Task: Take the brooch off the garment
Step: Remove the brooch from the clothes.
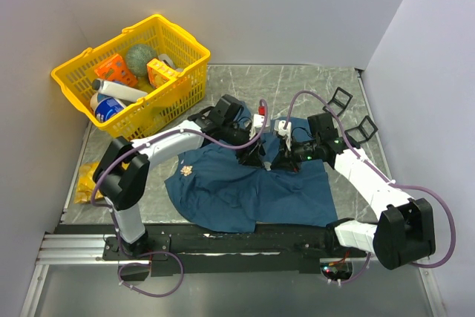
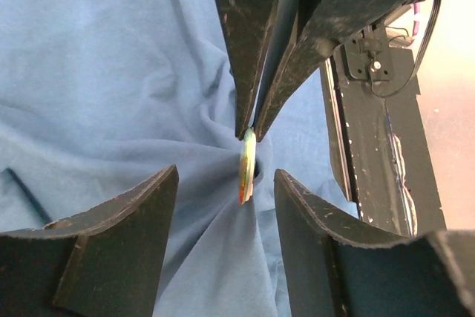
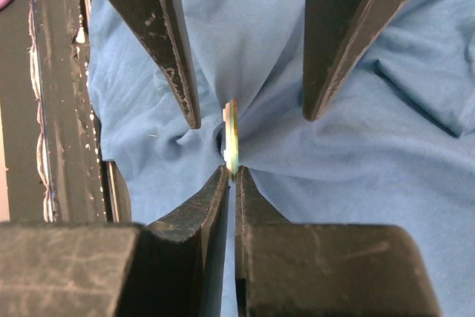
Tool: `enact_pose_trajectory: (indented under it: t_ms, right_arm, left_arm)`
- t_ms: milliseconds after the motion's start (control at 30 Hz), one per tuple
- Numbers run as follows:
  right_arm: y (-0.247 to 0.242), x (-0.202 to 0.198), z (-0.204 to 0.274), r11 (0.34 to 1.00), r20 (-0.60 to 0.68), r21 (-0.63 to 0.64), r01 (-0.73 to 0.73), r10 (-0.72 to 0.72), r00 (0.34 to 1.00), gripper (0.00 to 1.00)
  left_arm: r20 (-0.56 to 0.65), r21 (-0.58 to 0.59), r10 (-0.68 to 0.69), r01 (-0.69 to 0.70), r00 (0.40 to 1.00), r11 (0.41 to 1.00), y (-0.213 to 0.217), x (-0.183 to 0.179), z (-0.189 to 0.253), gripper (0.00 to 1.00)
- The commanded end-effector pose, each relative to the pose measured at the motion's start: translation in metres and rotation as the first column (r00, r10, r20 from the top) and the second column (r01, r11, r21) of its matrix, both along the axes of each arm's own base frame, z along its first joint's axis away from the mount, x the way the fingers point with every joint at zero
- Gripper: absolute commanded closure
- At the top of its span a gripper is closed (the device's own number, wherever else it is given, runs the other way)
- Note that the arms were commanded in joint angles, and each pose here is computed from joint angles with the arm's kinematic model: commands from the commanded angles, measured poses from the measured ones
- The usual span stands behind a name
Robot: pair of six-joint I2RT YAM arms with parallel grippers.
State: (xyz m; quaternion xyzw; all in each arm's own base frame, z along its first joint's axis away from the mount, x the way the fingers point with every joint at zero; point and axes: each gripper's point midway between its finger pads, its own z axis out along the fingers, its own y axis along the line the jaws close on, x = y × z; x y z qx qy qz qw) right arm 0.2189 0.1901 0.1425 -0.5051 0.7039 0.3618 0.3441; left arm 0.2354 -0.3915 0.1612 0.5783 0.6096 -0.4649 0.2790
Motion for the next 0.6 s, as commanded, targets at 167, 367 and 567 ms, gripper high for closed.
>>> enact_pose_trajectory:
  t_ms: [167,367,567]
  right_arm:
    - [0.0030,0.0009,0.0106,0.999,0.039,0.038,-0.016,0.015,0.999,1.00]
    - [0.0029,0.0006,0.0088,0.999,0.037,0.033,-0.018,0.017,0.999,1.00]
    - [0.0024,0.0013,0.0072,0.999,0.037,0.029,-0.016,0.015,0.999,1.00]
  left_arm:
    - [0.015,-0.044,-0.059,0.059,0.998,0.997,-0.0112,-0.0060,0.0130,0.50]
    - [0.014,-0.048,-0.049,0.050,0.999,0.998,-0.0119,-0.0050,0.0141,0.51]
    - [0.011,-0.059,-0.049,0.049,0.999,0.997,-0.0128,-0.0055,0.0171,0.61]
